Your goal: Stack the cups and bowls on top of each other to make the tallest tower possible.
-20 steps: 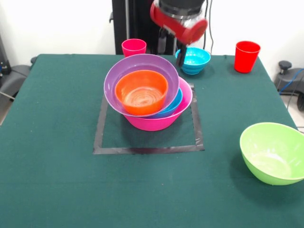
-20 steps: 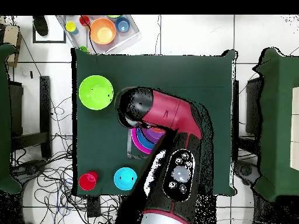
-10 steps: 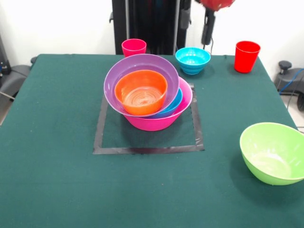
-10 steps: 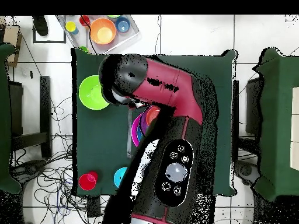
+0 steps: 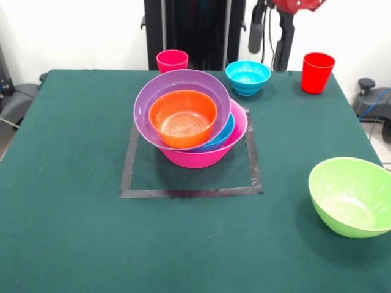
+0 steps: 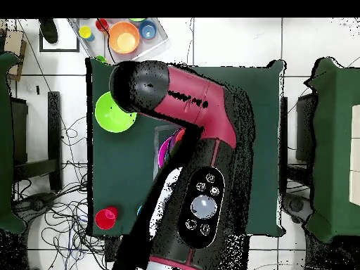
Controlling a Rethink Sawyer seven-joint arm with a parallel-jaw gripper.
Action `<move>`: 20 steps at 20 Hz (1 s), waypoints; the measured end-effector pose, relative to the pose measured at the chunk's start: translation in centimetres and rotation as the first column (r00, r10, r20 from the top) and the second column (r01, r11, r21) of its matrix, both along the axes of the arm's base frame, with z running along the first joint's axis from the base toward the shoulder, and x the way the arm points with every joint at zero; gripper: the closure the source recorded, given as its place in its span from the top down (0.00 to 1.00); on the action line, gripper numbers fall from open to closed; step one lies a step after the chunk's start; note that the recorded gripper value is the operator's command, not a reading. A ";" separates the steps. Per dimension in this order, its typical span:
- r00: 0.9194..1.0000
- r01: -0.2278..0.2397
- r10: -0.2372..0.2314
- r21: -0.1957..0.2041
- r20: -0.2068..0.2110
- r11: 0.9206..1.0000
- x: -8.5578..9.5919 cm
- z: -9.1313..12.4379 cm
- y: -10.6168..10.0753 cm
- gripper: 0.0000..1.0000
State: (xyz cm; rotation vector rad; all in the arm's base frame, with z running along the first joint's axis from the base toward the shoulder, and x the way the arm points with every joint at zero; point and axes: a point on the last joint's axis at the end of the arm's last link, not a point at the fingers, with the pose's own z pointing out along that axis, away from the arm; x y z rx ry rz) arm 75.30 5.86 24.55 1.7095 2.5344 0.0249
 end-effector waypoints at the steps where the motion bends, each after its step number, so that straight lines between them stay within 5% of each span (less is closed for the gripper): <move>1: 1.000 0.004 -0.003 -0.014 0.028 1.000 0.7 -0.8 0.0 1.00; 8: 0.999 0.003 -0.001 -0.040 0.046 0.999 1.1 -3.9 -0.3 1.00; 12: 1.000 0.008 -0.007 -0.039 0.017 0.999 -0.3 -5.4 0.0 1.00; 20: 1.000 -0.010 0.010 -0.014 -0.021 1.000 -3.4 -3.2 2.9 1.00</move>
